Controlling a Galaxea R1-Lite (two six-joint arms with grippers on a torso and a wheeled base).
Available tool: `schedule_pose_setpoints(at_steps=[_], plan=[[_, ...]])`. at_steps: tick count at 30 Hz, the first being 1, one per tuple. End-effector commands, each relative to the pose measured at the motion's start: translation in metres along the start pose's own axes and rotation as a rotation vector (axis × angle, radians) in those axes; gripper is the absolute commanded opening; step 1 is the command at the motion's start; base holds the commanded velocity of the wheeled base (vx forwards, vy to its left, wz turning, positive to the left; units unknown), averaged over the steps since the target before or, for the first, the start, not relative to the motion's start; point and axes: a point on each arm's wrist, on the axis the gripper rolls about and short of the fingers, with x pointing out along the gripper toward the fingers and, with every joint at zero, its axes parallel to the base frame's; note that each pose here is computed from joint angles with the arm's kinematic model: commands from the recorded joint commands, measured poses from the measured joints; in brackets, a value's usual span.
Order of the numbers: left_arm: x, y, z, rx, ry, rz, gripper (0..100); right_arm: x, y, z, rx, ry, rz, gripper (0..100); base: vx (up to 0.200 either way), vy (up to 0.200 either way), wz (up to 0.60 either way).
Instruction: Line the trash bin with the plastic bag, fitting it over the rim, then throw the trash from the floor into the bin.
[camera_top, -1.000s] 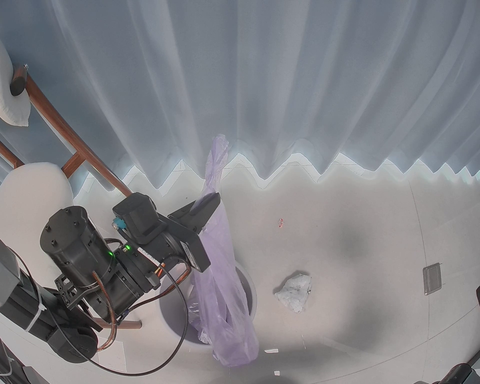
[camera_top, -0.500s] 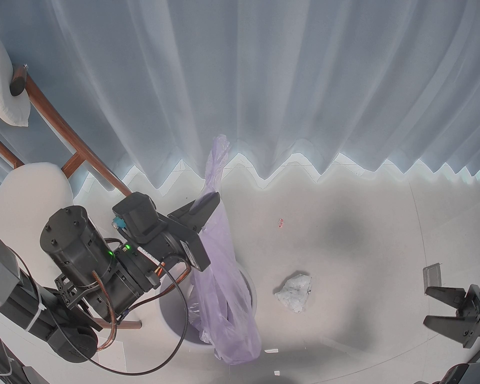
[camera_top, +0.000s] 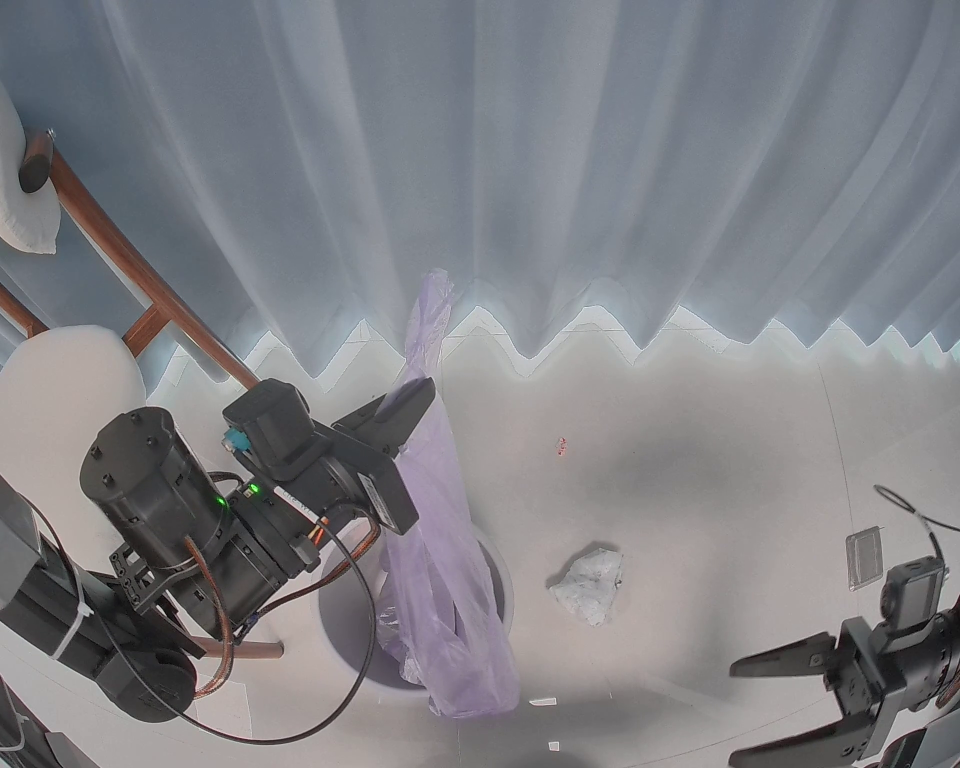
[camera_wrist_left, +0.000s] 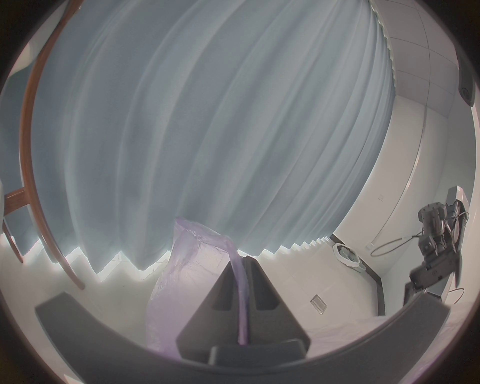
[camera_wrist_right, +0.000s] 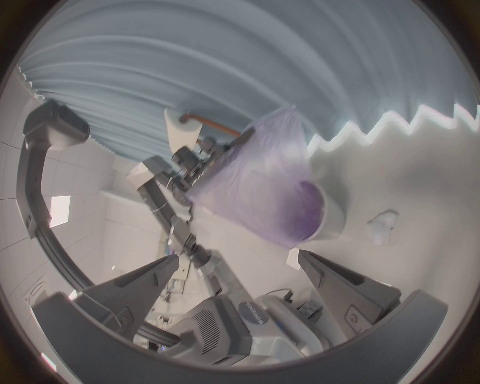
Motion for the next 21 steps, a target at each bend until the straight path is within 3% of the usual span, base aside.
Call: schedule_pose_setpoints(at_steps=[1,7,12,16,21], plan=[[0.002,0.002,0.000,0.001,-0.004,0.014,0,0.032,0.008,-0.016,0.002,0.217,0.137,100,0.000,0.000,0.00],[0.004,0.003,-0.004,0.000,0.008,0.015,0,0.035,0.024,-0.028,-0.039,0.316,0.259,100,0.000,0.000,0.00],[0.005,0.005,-0.006,0.003,0.014,0.023,0,0.039,0.029,-0.050,-0.006,0.466,0.321,100,0.000,0.000,0.00],[0.006,0.005,-0.006,0.003,0.014,0.023,0,0.056,0.027,-0.062,0.014,0.570,0.309,100,0.000,0.000,0.00],[0.007,0.005,-0.005,0.003,0.007,0.022,0,0.101,0.018,-0.069,0.021,0.577,0.298,100,0.000,0.000,0.00]])
